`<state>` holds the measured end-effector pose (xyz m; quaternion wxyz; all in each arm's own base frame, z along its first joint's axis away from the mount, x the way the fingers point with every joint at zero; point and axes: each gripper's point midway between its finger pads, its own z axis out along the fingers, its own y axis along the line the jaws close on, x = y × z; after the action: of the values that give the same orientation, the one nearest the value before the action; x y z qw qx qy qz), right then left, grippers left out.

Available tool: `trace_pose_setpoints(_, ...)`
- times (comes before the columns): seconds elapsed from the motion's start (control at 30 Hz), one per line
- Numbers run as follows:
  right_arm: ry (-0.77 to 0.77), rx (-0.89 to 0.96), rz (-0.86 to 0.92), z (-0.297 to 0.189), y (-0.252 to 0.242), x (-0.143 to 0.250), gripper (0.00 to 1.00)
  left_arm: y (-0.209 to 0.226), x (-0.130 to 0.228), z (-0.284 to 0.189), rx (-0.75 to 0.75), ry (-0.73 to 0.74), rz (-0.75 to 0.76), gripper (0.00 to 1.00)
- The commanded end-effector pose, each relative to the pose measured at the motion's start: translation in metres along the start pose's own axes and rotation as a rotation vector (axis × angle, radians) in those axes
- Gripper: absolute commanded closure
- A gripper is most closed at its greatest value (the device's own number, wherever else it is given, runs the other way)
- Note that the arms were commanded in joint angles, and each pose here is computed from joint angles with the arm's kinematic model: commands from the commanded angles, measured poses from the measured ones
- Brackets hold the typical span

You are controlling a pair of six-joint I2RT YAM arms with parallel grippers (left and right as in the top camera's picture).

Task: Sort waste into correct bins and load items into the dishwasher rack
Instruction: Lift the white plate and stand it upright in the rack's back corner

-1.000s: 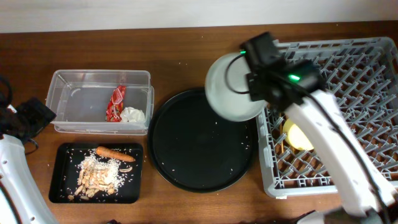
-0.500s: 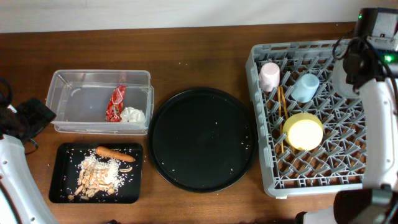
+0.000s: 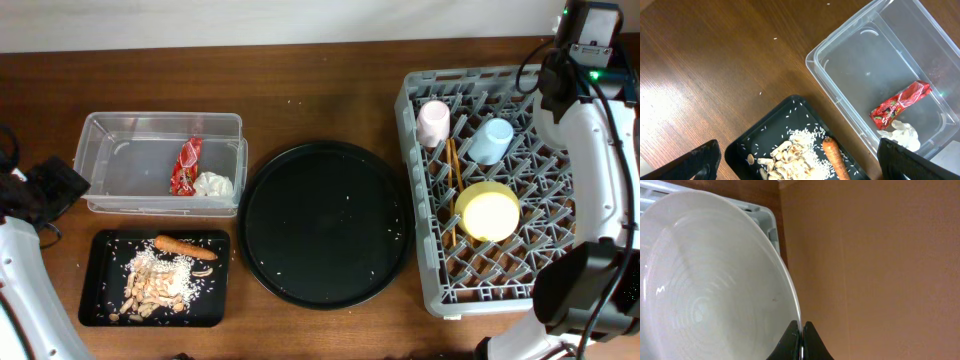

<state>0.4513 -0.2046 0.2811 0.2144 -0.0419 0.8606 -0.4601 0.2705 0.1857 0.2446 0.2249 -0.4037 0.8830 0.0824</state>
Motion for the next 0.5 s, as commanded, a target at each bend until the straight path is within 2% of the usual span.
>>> trace_pose_setpoints(0.0, -0.030, -0.056, -0.044, 0.009, 0.014, -0.008, 0.96, 0.001, -0.005, -0.009, 0.006, -0.028, 0.009, 0.01)
trace_pose_setpoints(0.47, -0.046, -0.084, -0.217, 0.022, 0.031, -0.014, 0.96, 0.001, -0.005, -0.009, 0.006, -0.028, 0.009, 0.01)
